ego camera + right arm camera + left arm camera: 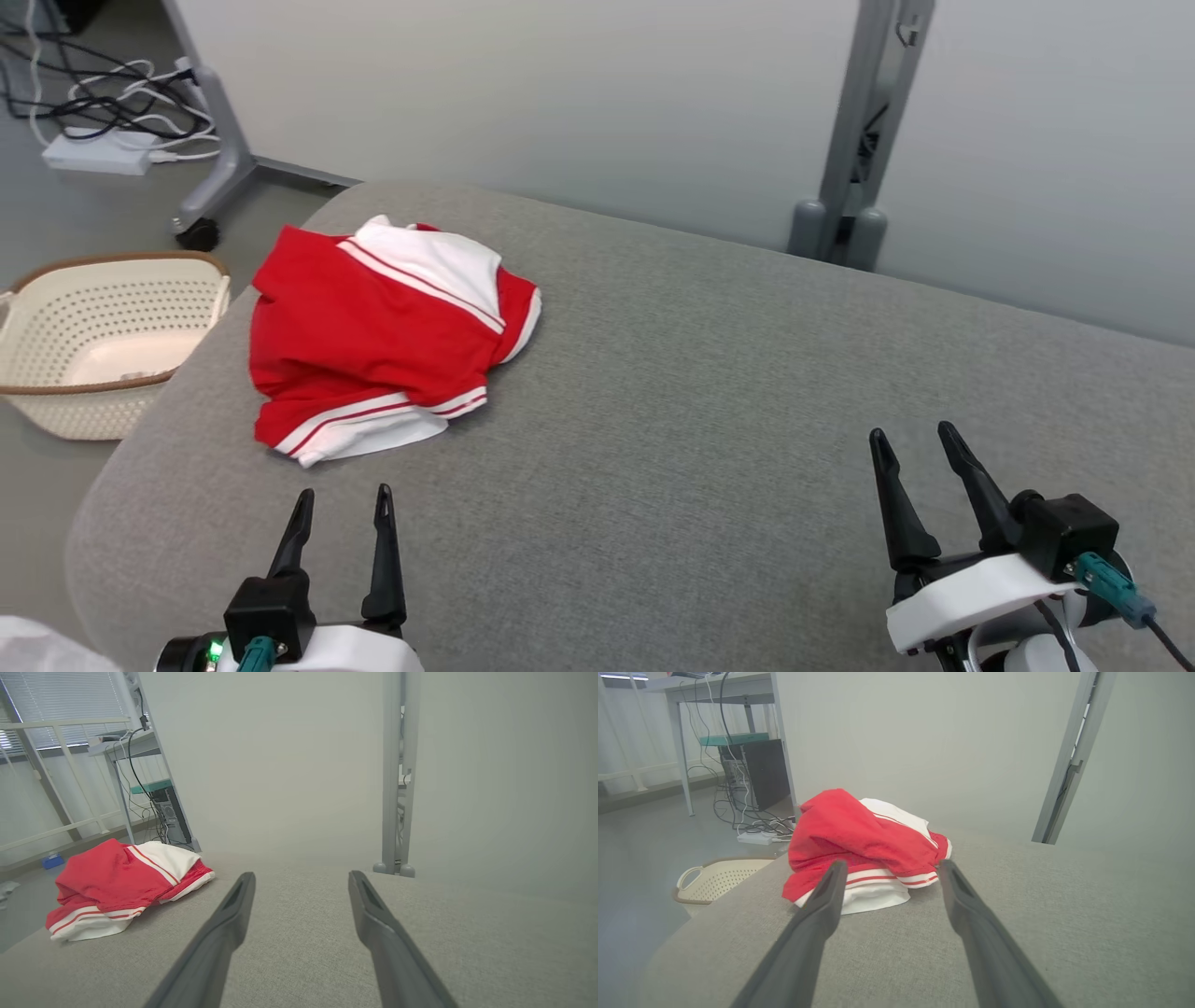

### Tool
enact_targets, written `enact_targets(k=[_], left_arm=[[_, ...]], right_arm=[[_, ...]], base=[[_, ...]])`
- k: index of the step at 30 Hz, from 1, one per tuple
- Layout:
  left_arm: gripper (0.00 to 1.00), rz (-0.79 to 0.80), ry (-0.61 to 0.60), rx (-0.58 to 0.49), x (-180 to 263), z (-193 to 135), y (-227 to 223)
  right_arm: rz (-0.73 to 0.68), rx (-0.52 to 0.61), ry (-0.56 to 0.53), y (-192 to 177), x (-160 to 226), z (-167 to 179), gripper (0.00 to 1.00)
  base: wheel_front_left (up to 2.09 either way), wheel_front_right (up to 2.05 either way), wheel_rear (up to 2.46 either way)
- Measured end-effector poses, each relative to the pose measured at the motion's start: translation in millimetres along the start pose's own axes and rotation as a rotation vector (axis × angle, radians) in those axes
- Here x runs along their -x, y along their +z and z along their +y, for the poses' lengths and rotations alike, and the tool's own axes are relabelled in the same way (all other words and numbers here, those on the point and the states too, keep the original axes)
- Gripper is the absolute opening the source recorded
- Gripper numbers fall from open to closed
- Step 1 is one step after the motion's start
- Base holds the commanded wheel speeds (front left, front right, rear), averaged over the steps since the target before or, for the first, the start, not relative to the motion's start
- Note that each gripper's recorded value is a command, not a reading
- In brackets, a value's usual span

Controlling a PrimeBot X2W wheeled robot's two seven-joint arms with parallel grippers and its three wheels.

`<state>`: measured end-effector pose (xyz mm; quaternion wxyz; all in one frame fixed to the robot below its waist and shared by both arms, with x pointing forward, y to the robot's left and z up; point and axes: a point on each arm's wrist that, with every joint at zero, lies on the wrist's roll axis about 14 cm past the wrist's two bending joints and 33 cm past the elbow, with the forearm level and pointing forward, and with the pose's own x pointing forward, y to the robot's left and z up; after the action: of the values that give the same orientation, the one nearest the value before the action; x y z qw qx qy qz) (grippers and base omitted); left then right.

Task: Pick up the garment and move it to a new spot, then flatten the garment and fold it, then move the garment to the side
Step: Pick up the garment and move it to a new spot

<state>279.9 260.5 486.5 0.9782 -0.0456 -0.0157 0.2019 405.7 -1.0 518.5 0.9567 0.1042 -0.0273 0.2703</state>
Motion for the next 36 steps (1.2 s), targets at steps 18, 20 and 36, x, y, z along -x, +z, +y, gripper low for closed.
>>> enact_targets(k=[18,20,36], left_arm=[[1.00,-0.046,0.213,0.016,31.0,64.9,13.1],[1.00,-0.048,0.216,0.016,31.0,65.7,13.7],[1.00,-0.027,0.259,0.085,32.3,73.7,6.6]], right_arm=[[0.013,-0.012,0.226,-4.0,-29.5,75.3,1.00],[0.015,-0.012,0.231,-4.8,-29.7,76.9,1.00],[0.008,0.021,0.215,-2.1,-27.3,70.5,1.00]], base=[[0.00,0.00,0.00],[0.00,0.00,0.00],[0.00,0.00,0.00]])
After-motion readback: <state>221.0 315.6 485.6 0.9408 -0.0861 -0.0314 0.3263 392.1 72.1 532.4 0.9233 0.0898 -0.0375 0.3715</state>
